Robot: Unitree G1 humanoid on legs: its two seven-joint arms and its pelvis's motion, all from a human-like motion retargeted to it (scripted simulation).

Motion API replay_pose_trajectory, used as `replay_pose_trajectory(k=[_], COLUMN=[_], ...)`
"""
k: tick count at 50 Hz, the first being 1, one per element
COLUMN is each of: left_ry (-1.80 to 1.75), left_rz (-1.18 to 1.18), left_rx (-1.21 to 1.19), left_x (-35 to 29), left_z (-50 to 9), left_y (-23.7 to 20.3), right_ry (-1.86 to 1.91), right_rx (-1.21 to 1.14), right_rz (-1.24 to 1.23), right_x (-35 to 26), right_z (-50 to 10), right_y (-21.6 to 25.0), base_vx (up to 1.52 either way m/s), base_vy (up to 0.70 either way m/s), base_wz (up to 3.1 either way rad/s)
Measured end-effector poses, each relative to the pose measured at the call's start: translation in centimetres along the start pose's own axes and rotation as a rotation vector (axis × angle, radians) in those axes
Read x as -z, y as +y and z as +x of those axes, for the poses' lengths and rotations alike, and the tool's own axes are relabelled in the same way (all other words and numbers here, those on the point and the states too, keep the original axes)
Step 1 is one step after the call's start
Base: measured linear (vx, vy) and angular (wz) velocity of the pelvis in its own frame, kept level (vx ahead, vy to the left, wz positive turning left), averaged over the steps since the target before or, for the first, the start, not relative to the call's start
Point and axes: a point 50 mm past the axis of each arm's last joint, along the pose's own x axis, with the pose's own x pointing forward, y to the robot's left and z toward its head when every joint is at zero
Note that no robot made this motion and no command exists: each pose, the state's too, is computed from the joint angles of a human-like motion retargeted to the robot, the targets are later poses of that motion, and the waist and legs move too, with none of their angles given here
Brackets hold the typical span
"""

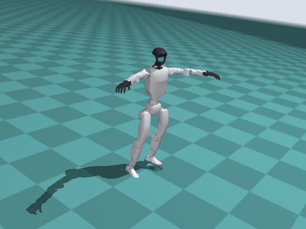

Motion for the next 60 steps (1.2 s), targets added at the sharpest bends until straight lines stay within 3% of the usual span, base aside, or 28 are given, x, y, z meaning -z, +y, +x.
replay_pose_trajectory(k=[20,29,40,48,60], left_ry=[-0.287,-0.497,-0.787,-0.843,-0.795], left_rz=[-0.101,-0.146,-0.116,-0.081,-0.068], left_rx=[-0.141,-0.204,-0.235,-0.22,-0.276], left_x=[-11.5,-20.9,-31.5,-33.6,-31.7], left_z=[0.7,-1.1,-6.3,-7.8,-6.9], left_y=[4.1,5.7,7.8,8.2,10.0], right_ry=[0.435,0.67,0.866,0.864,0.758], right_rx=[-0.034,-0.011,-0.015,-0.087,-0.066], right_rz=[-0.06,0.159,0.386,0.421,0.355], right_x=[13.9,19.4,24.7,25.3,23.5], right_z=[-3.9,-7.1,-11.7,-12.7,-10.7], right_y=[-1.5,-0.6,4.9,7.1,5.8], base_vx=[0.03,0.04,0.03,0.01,-0.02], base_vy=[-0.04,-0.06,-0.04,-0.01,0.03], base_wz=[-1.24,-0.79,-0.63,-0.01,0.86])
